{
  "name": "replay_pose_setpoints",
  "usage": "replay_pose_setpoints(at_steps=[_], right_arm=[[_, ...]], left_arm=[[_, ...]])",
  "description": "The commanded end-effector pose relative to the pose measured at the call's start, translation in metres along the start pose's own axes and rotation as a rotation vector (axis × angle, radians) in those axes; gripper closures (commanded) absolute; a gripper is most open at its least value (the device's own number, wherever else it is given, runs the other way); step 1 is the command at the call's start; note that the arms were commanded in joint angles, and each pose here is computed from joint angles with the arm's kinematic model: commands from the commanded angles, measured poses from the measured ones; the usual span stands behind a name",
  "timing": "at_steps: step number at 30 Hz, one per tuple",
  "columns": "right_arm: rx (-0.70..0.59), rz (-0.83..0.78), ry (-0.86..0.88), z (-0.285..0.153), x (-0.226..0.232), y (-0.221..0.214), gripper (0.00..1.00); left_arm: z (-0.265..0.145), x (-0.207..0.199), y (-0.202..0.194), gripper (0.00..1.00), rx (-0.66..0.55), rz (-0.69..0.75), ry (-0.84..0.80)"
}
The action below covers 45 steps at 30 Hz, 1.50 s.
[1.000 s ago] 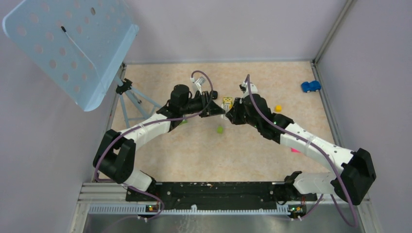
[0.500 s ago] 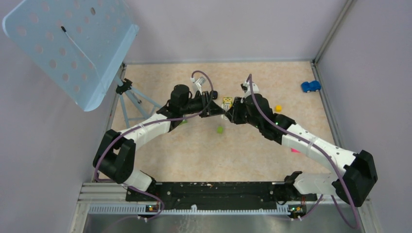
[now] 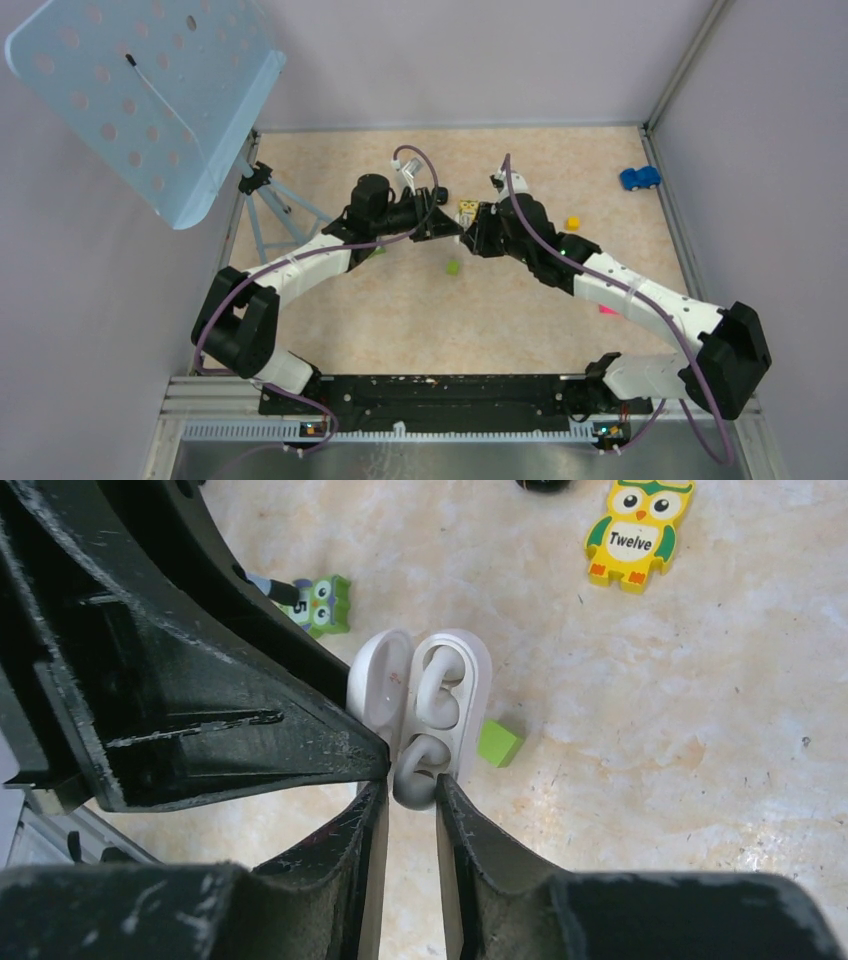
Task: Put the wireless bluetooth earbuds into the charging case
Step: Adjust the left earbud in the left side groove of the charging case.
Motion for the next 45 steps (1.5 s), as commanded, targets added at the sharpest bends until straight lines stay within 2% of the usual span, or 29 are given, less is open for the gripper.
replay_pose_setpoints(at_steps=[1, 4, 9, 13, 21, 35, 40, 45], right_arm=[[-0.01, -0.016, -0.014, 0.005, 0.002, 0.003, 0.76], [-0.013, -0.016, -0.039, 0.005, -0.001, 0.002, 0.76], [-0.028, -0.014, -0.042, 0.003, -0.001, 0.005, 0.92], [-0.038, -0.009, -0.025, 0.001, 0.001, 0.007, 1.0], [-0.074, -0.018, 0.079, -0.007, 0.003, 0.003, 1.0], [-0.104, -0.003, 0.068, -0.011, 0.0, 0.001, 1.0], [-0.11, 0.009, 0.069, -0.011, 0.005, 0.007, 0.82], [-0.103, 0.007, 0.064, -0.008, 0.007, 0.009, 0.79]], left_arm=[[0.001, -0.014, 0.011, 1.0, -0.025, 0.045, -0.061], [0.0, -0.015, 0.011, 1.0, -0.027, 0.045, -0.062], [0.0, -0.014, 0.01, 1.0, -0.023, 0.045, -0.061], [0.0, -0.014, 0.009, 1.0, -0.025, 0.045, -0.058], [0.0, -0.013, 0.01, 1.0, -0.027, 0.023, -0.044], [0.0, -0.014, 0.011, 1.0, -0.028, 0.018, -0.052], [0.0, -0.014, 0.011, 1.0, -0.026, 0.012, -0.052], [0.0, -0.015, 0.011, 1.0, -0.025, 0.013, -0.056]])
Point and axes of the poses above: each gripper's point midway between its finger pads, its own z axis out along the fingers, its own x axis along the line the jaws close on, y = z × x, the point moved 7 cm from there along -z, back along the fingers, and after that the axes turned 6 degrees about z, right-handed, at the moved point
